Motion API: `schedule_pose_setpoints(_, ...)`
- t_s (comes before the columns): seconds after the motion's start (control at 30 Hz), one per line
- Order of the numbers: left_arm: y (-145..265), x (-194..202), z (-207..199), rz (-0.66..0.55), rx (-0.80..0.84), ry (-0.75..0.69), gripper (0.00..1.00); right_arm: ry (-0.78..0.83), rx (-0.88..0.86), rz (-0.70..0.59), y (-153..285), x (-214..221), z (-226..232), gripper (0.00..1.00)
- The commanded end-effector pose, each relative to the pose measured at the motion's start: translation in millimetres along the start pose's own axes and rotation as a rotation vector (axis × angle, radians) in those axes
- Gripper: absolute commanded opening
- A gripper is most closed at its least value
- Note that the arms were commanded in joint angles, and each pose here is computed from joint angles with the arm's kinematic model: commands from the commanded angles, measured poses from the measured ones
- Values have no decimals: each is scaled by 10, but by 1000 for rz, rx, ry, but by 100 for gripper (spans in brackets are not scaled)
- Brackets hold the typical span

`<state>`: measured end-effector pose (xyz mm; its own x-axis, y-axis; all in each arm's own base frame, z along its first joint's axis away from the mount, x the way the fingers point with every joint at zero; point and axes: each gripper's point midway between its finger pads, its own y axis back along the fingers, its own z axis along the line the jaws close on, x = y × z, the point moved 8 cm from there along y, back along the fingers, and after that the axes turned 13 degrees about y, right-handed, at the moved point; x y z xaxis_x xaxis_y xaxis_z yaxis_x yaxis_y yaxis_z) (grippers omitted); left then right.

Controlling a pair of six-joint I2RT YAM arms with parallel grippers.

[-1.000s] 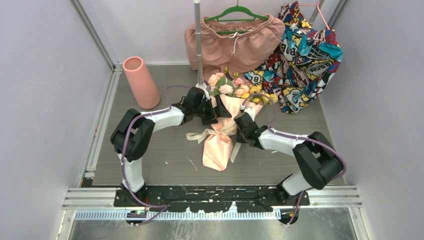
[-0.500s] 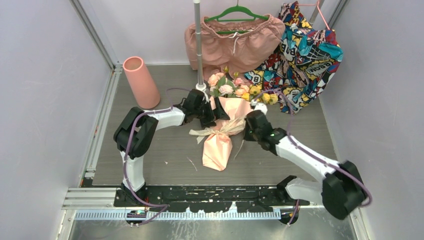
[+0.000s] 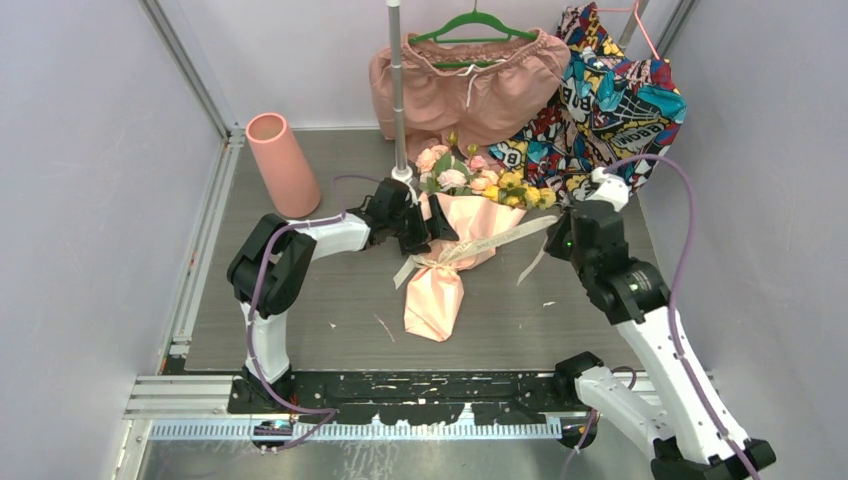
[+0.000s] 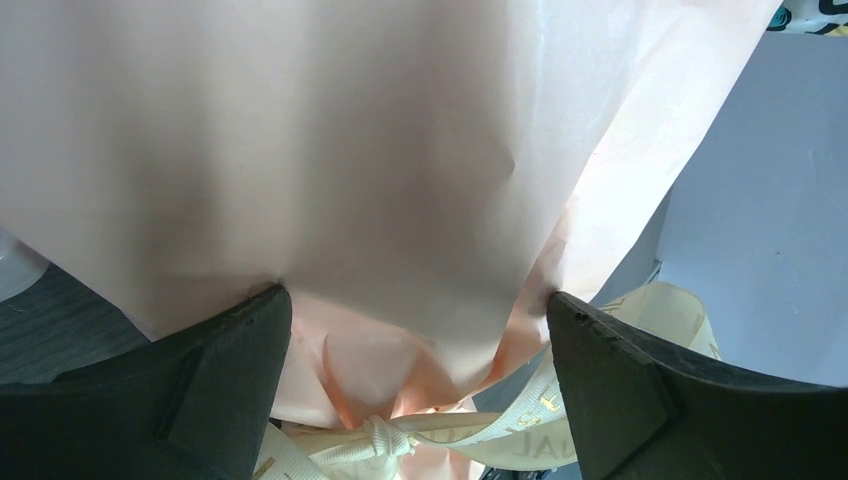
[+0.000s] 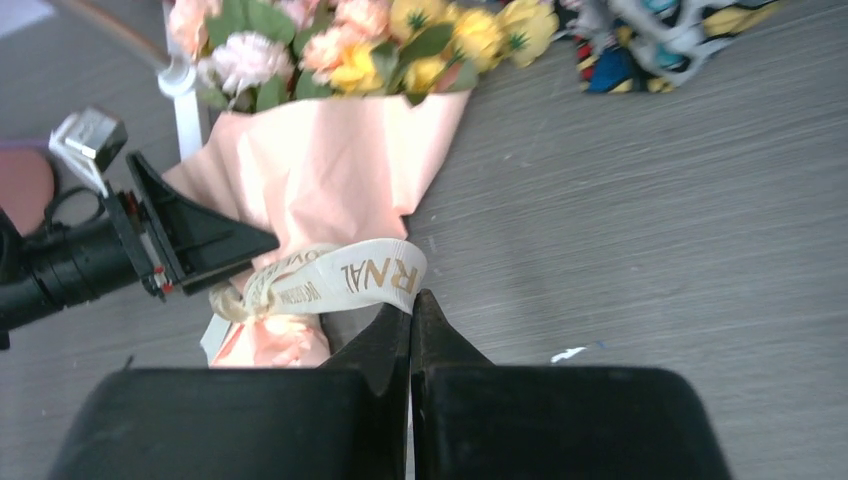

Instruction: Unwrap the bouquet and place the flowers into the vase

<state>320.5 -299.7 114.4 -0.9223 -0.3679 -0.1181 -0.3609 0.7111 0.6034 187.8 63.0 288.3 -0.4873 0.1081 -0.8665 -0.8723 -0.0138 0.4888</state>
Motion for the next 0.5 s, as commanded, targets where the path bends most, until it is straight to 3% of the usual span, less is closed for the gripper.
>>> schedule_pose_setpoints(0.0,26,-92,-25,-35,-13,-36,100,-27,174,-95,454,-237,-300,1)
schedule_pose_setpoints(0.17,38,-99,-3,-37,-22,-44,100,-63,264,-222,945,-457,-516,1)
schedule_pose_setpoints(0.47,25,-100,-19,-30,-8,-44,100,-41,309,-251,1263,-592,-634,1)
